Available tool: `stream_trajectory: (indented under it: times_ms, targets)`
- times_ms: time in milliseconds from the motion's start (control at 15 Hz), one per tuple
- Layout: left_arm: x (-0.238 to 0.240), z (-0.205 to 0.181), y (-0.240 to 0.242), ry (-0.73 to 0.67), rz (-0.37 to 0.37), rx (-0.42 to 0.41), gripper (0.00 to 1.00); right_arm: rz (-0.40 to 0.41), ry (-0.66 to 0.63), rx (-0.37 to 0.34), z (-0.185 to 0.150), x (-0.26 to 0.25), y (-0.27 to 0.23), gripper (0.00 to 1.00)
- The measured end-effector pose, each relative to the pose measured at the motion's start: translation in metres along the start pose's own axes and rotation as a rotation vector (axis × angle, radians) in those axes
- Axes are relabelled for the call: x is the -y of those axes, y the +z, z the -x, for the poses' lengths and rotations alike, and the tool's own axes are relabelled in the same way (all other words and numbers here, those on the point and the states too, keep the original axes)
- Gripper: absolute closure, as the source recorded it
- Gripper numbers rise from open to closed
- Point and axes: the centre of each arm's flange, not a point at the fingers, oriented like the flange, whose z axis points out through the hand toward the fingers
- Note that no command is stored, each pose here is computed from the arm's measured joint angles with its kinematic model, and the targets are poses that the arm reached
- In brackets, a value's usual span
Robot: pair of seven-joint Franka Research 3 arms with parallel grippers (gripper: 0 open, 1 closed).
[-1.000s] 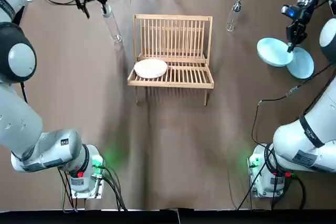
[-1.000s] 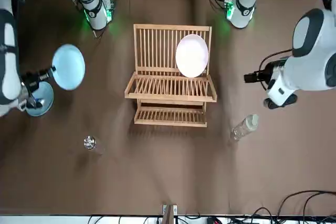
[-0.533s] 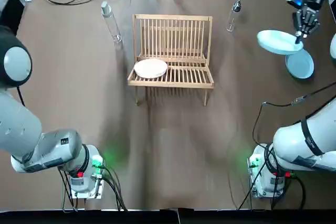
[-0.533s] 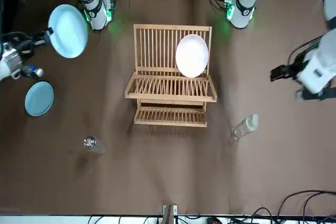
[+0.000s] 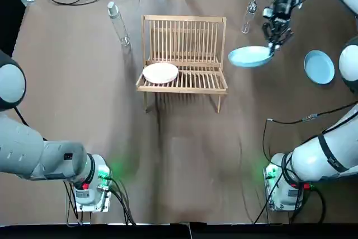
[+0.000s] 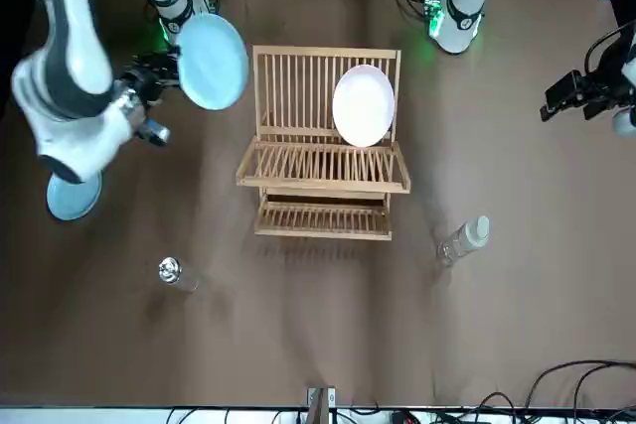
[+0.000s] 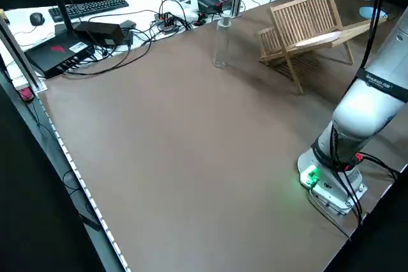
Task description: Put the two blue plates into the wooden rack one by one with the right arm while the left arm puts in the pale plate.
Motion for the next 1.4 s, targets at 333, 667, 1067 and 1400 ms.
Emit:
stream_trajectory:
  times_ms: [333, 667, 1067, 1400]
  targets:
    - [-0.001, -0.001, 0.005, 0.0, -0.001, 0.012, 0.0, -0.108, 0.108, 0.026, -0.027, 0.043, 0.043, 0.97]
    - [-0.002, 0.004, 0.0, 0.007, -0.001, 0.008, 0.0, -0.154, 0.133, 0.0, -0.021, 0.09, 0.067, 0.97]
    - [-0.016, 0.035, -0.034, 0.034, -0.004, -0.032, 0.0, -0.15, 0.166, -0.057, -0.026, 0.127, 0.096, 0.97]
    - [-0.032, 0.016, 0.005, 0.058, -0.009, 0.044, 0.0, -0.159, 0.185, -0.053, -0.037, 0.125, 0.095, 0.97]
